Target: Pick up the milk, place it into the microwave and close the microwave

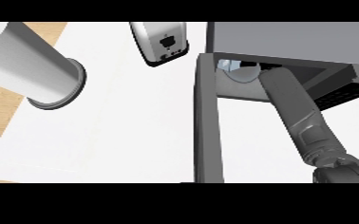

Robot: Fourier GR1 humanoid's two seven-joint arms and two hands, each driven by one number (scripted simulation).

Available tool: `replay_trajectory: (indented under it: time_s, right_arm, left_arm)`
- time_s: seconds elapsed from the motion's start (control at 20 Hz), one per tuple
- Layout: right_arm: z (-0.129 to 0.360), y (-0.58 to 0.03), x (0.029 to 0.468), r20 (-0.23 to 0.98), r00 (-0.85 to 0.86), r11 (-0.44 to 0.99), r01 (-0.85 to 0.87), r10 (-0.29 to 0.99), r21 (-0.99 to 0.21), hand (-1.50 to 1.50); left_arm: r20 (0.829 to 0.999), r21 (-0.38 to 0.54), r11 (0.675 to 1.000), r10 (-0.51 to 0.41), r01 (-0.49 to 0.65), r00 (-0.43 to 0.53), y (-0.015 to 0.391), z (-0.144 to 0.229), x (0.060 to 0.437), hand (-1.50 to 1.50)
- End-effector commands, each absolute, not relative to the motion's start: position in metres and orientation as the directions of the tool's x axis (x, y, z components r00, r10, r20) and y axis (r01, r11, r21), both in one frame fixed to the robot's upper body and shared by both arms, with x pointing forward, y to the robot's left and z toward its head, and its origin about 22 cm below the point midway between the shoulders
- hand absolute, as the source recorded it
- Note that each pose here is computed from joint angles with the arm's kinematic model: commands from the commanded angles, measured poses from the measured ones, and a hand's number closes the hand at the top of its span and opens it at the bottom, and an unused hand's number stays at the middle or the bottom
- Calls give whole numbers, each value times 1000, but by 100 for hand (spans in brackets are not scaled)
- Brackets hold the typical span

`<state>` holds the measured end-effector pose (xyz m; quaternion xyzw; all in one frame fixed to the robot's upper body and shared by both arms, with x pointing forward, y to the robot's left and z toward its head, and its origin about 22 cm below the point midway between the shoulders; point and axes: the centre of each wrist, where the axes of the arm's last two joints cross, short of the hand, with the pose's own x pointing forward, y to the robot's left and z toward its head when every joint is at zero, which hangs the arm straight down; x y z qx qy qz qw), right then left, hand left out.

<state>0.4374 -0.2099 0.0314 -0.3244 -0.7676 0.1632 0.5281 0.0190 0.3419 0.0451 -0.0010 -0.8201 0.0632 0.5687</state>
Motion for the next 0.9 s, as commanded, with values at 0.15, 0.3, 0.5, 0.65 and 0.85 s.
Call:
replay_trajectory:
  time_s: [0.15, 0.3, 0.5, 0.65, 0.85]
  right_arm:
    - [29, -207, 438, 681, -228, 716, 293, 696, -634, -150]
    - [20, -202, 434, 710, -230, 745, 261, 666, -614, -150]
    - [19, -198, 433, 748, -267, 794, 198, 608, -575, -150]
    - [24, -204, 436, 774, -298, 828, 158, 559, -538, -150]
    - [23, -201, 436, 817, -329, 879, 114, 473, -463, -150]
  left_arm:
    - [935, -66, 997, 50, -34, -351, 342, 46, 34, -150]
    - [934, -70, 998, 67, 7, -351, 339, 46, 37, -150]
    - [934, -66, 997, 71, 26, -351, 341, 46, 37, -150]
    - [931, -91, 995, 99, 37, -352, 324, 40, 51, -150]
    - [931, -108, 991, 129, 79, -342, 318, 36, 51, -150]
